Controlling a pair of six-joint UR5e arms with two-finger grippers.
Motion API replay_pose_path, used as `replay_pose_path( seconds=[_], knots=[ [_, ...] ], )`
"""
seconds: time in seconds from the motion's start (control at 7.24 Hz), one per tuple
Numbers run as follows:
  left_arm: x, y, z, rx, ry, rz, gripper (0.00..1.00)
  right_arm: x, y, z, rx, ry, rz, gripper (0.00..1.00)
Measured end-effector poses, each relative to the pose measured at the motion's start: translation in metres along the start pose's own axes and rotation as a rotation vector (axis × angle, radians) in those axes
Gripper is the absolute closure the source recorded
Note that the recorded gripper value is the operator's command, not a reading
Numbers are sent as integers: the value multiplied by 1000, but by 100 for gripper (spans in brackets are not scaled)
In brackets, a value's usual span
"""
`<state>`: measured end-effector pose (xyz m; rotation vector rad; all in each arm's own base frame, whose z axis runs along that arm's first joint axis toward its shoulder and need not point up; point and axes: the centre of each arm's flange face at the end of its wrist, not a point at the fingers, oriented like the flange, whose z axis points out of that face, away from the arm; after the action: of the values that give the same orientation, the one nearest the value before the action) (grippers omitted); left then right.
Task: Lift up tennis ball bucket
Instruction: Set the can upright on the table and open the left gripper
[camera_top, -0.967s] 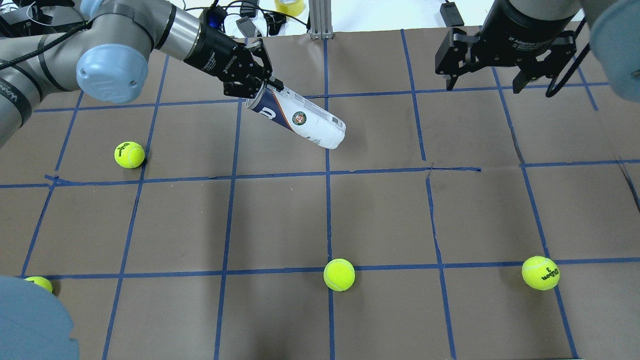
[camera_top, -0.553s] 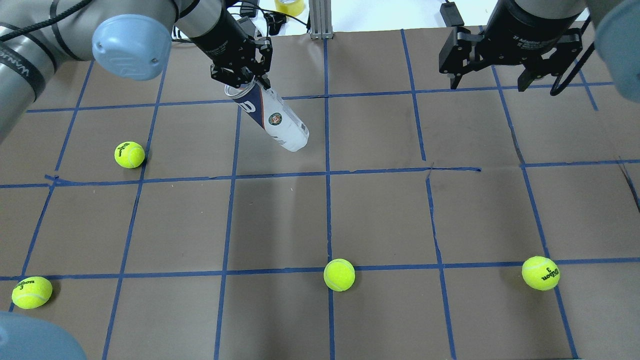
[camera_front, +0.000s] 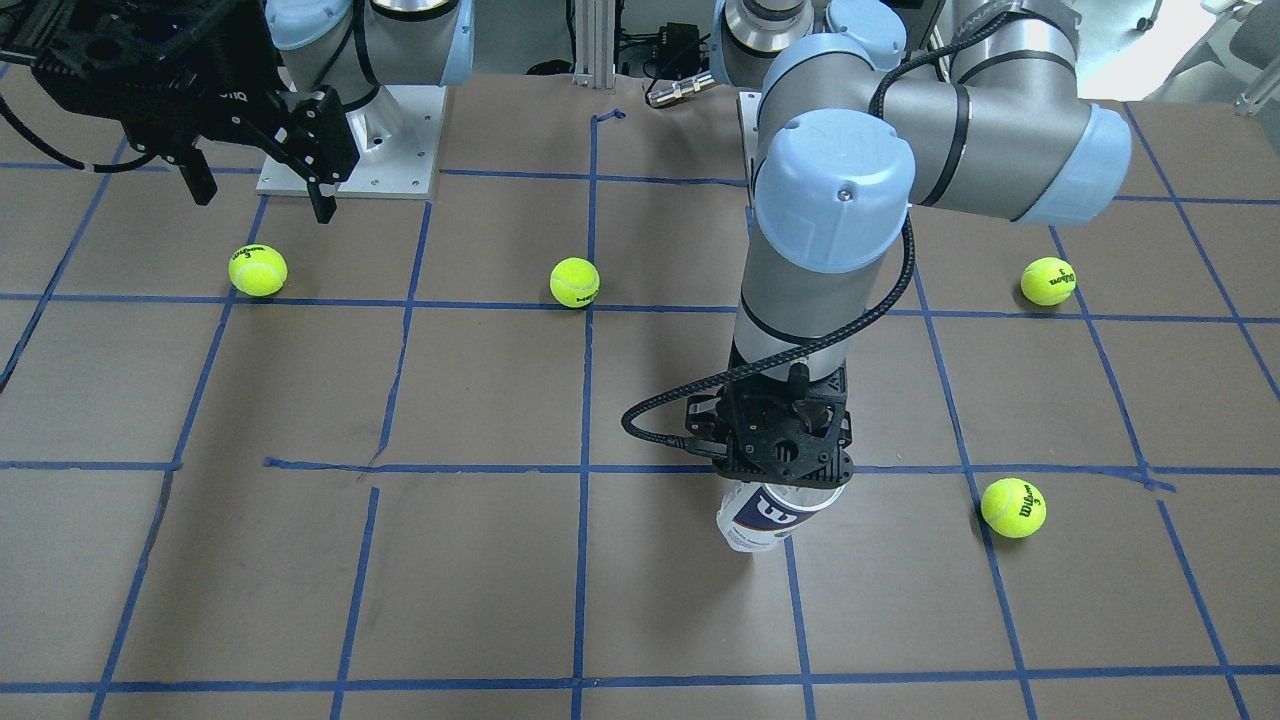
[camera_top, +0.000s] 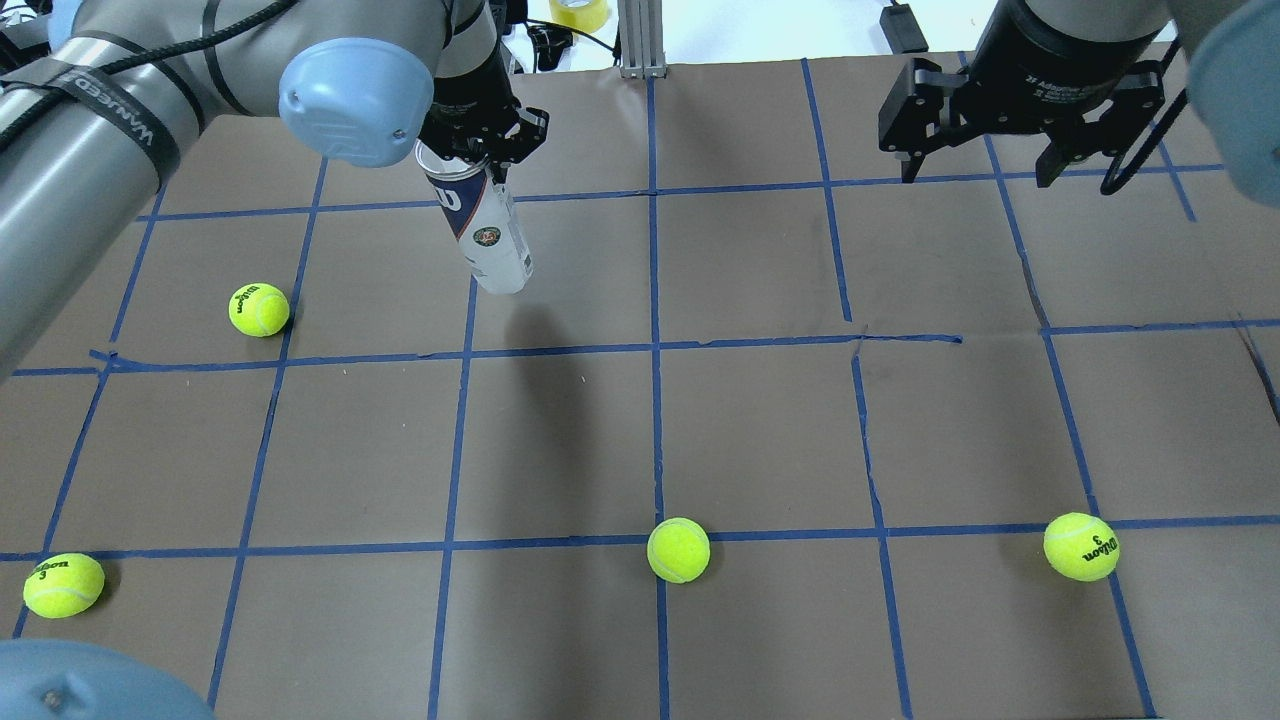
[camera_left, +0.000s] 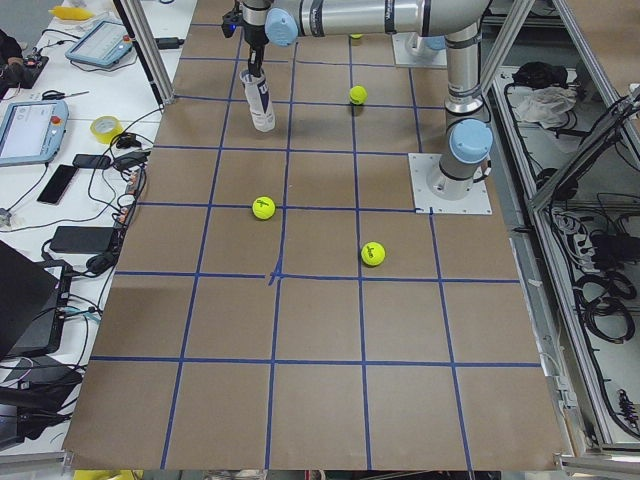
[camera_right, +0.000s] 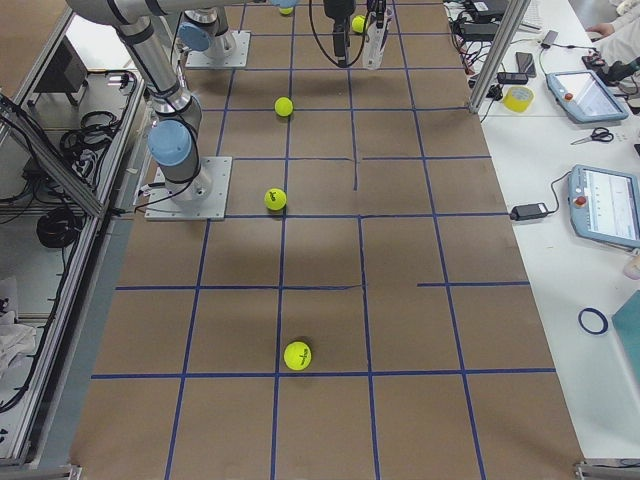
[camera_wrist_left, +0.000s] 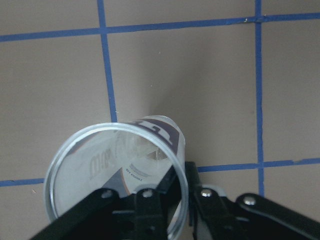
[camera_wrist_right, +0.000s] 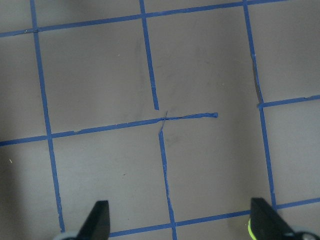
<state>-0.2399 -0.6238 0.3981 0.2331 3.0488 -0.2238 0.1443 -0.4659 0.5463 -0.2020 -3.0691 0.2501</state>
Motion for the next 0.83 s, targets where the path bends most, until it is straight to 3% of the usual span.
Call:
replay_pose_path(
  seconds=[0.55, 0.69, 0.83],
  knots=[
    [40, -14, 36, 81, -34, 49, 100, 0, 1, 1, -5, 1, 4, 0],
    [45, -14, 42, 81, -35, 44, 90, 0, 1, 1, -5, 1, 4, 0],
    [47, -14, 48, 75, -37, 42, 1, 0, 1, 2, -6, 1, 4, 0]
  ],
)
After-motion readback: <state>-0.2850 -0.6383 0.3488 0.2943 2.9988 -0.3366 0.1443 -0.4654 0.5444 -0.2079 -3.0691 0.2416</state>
